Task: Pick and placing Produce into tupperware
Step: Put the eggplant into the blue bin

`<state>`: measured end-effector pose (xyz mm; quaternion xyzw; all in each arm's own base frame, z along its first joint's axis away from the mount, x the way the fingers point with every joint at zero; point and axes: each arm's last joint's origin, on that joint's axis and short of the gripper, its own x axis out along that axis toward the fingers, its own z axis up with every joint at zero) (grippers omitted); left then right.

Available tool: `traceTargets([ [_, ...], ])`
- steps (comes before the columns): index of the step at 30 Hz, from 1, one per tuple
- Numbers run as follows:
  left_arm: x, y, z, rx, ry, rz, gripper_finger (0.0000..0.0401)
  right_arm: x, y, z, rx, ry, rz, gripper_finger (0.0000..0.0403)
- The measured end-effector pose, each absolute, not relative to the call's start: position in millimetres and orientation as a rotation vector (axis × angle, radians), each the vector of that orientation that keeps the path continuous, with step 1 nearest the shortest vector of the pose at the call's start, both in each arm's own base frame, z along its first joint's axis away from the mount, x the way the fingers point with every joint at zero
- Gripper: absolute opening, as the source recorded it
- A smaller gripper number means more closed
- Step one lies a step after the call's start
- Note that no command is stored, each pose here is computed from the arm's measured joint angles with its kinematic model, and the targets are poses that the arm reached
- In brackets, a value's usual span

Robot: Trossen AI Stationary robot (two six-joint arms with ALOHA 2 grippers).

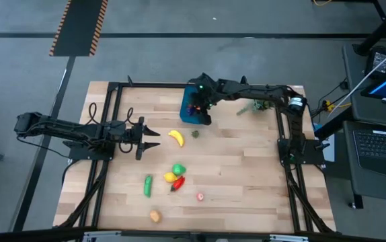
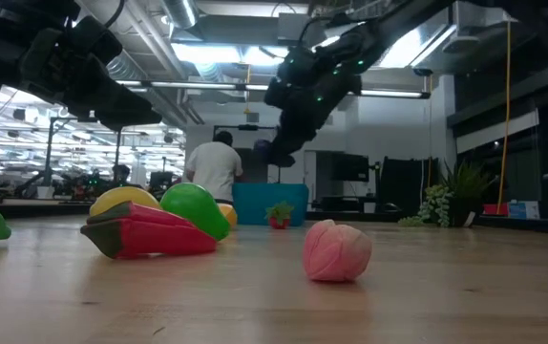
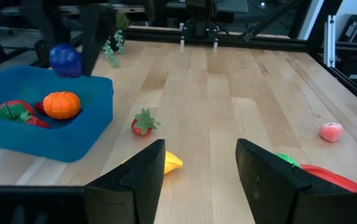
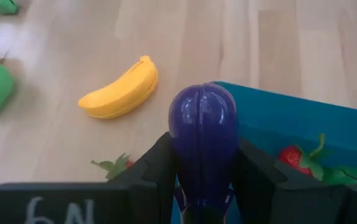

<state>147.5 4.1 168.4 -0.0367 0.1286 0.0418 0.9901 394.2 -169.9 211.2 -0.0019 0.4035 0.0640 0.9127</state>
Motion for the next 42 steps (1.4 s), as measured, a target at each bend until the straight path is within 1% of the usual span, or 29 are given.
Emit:
traceTargets([
  [8,147,4,168,-0.073,0.266,0.084,0.019,413,-185,211,0.047,0.925,0.142,0.0123],
  [16,147,4,168,-0.073,0.266,0.084,0.019,428,-195,189,0.09,1.035,0.172,0.0123],
  [31,147,4,167,-0.073,0.269,0.084,0.019,435,-200,185,0.078,1.005,0.161,0.0123],
  [42,147,4,167,-0.073,0.272,0.084,0.019,435,-201,183,0.107,1.018,0.128,0.0123],
])
